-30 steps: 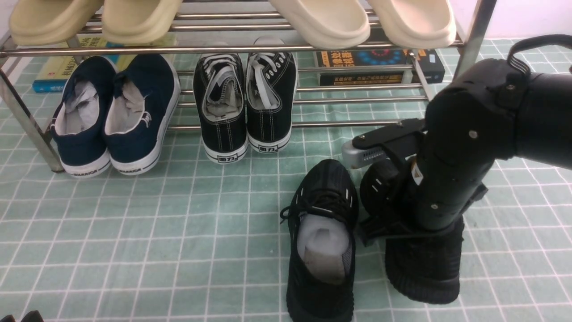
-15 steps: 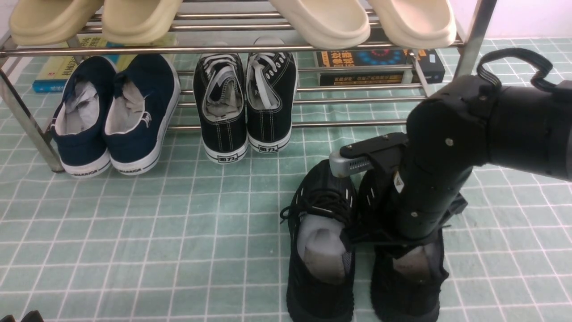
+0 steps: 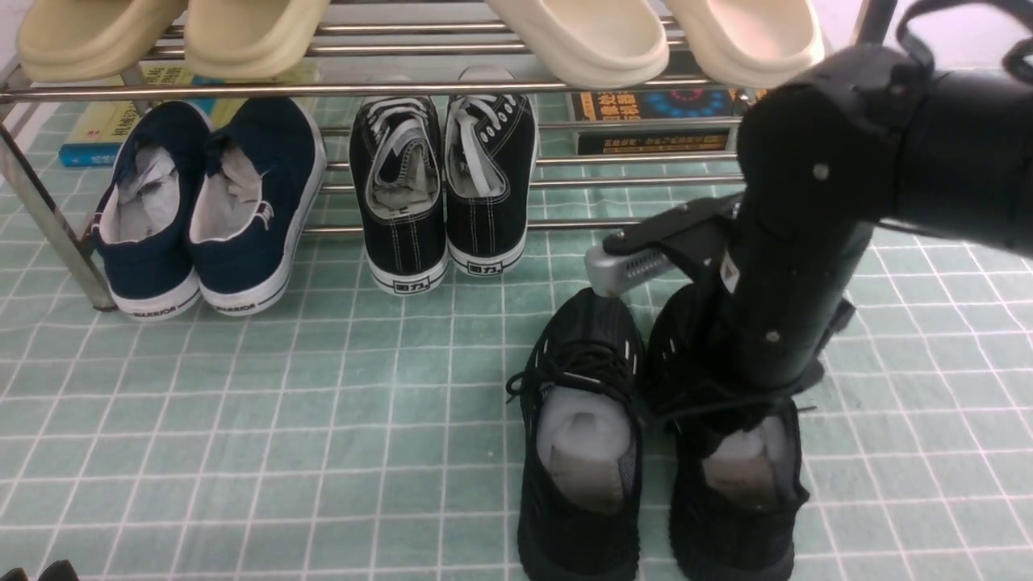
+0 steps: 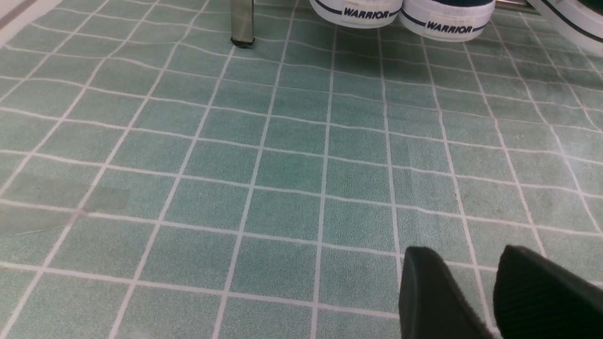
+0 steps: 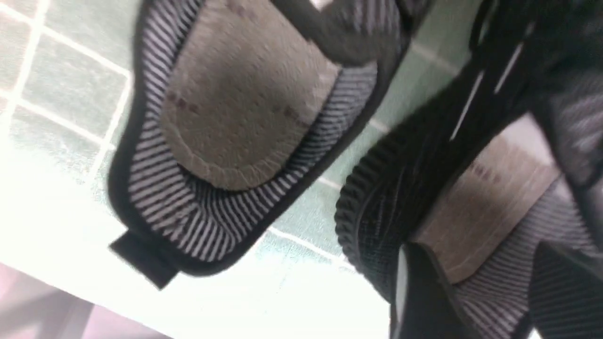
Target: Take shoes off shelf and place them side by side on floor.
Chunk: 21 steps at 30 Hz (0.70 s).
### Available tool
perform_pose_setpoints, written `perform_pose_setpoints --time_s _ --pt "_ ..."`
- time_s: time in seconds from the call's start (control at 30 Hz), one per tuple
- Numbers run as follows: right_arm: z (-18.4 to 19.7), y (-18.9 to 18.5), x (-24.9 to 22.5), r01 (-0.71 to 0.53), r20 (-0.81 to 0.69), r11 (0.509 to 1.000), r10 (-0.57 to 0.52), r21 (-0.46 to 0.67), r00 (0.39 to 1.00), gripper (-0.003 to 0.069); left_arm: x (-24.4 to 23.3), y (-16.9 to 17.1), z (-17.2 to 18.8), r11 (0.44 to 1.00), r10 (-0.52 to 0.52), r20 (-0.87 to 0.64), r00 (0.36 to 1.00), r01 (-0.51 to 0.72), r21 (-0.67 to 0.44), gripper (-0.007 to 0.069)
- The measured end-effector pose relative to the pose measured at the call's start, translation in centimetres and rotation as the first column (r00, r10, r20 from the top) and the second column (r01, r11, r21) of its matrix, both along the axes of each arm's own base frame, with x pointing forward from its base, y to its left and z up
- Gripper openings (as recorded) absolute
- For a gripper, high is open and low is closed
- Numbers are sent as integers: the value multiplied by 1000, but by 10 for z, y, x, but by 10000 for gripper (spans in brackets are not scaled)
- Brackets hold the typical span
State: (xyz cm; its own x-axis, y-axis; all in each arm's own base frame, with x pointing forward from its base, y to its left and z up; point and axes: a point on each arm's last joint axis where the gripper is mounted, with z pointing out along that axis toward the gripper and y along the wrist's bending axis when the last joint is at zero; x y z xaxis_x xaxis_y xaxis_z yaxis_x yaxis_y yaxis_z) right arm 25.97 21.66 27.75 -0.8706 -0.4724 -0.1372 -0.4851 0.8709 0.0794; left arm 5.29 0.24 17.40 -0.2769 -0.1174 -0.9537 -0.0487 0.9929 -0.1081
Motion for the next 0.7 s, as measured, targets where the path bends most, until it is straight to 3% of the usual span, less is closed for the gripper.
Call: perform_pose_setpoints --time_s 0.13,0.37,0.7 --pt "22 -8 -9 -22 51 999 20 33 999 230 0 0 0 1000 0 0 1000 0 0 242" --pt "96 -44 -50 -53 253 987 13 152 967 91 0 0 0 1000 0 0 1000 0 0 242" --pt "179 -119 -144 -118 502 925 -85 360 861 45 0 0 0 1000 0 0 1000 0 0 242"
